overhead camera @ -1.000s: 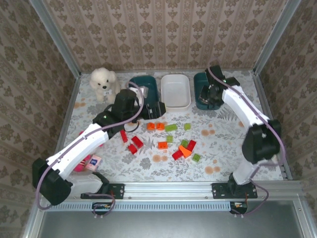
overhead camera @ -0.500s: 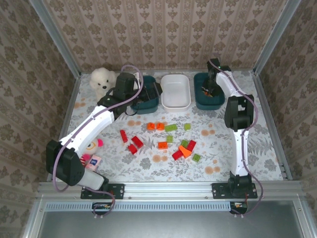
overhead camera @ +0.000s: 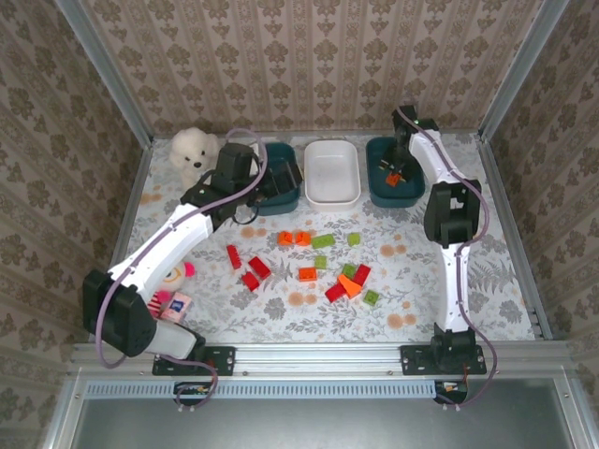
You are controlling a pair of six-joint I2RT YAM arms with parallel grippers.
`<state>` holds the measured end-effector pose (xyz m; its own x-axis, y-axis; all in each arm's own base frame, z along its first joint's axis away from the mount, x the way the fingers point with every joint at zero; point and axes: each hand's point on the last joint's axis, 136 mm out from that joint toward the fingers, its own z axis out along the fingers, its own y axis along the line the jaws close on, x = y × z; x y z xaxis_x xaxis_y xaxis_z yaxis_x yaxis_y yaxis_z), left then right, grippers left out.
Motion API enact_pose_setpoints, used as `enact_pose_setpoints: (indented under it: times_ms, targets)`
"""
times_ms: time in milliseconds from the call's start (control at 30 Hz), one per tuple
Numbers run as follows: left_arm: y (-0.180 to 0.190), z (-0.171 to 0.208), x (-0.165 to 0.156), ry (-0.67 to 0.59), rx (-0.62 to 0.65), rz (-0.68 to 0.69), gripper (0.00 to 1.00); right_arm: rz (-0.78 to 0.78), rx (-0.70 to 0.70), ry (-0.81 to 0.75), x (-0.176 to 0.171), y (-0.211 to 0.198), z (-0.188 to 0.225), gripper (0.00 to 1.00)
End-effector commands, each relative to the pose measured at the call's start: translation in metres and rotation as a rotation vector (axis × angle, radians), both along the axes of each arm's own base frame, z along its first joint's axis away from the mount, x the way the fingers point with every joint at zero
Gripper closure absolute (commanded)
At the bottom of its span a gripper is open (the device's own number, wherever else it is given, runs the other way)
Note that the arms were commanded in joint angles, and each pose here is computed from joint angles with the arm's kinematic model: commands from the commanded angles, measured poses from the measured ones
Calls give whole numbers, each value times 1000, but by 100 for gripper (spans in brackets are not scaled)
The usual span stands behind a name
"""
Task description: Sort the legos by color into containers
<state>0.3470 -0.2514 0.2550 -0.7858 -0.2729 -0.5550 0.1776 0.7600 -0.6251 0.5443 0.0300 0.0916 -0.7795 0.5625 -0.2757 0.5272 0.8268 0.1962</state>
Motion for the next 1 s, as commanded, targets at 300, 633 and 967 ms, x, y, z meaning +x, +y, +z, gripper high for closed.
enact_pose_setpoints:
  times_ms: [300, 633, 967]
  targets:
    - [127, -90, -83, 356, 368, 327, 9, 655, 276, -634, -145, 188, 217, 36]
    - [155, -166, -80, 533, 400, 402, 22, 933, 525, -635, -318, 255, 164, 24]
    - [150, -208, -56, 590, 427, 357, 36, 950, 495, -579, -336, 251, 152, 23]
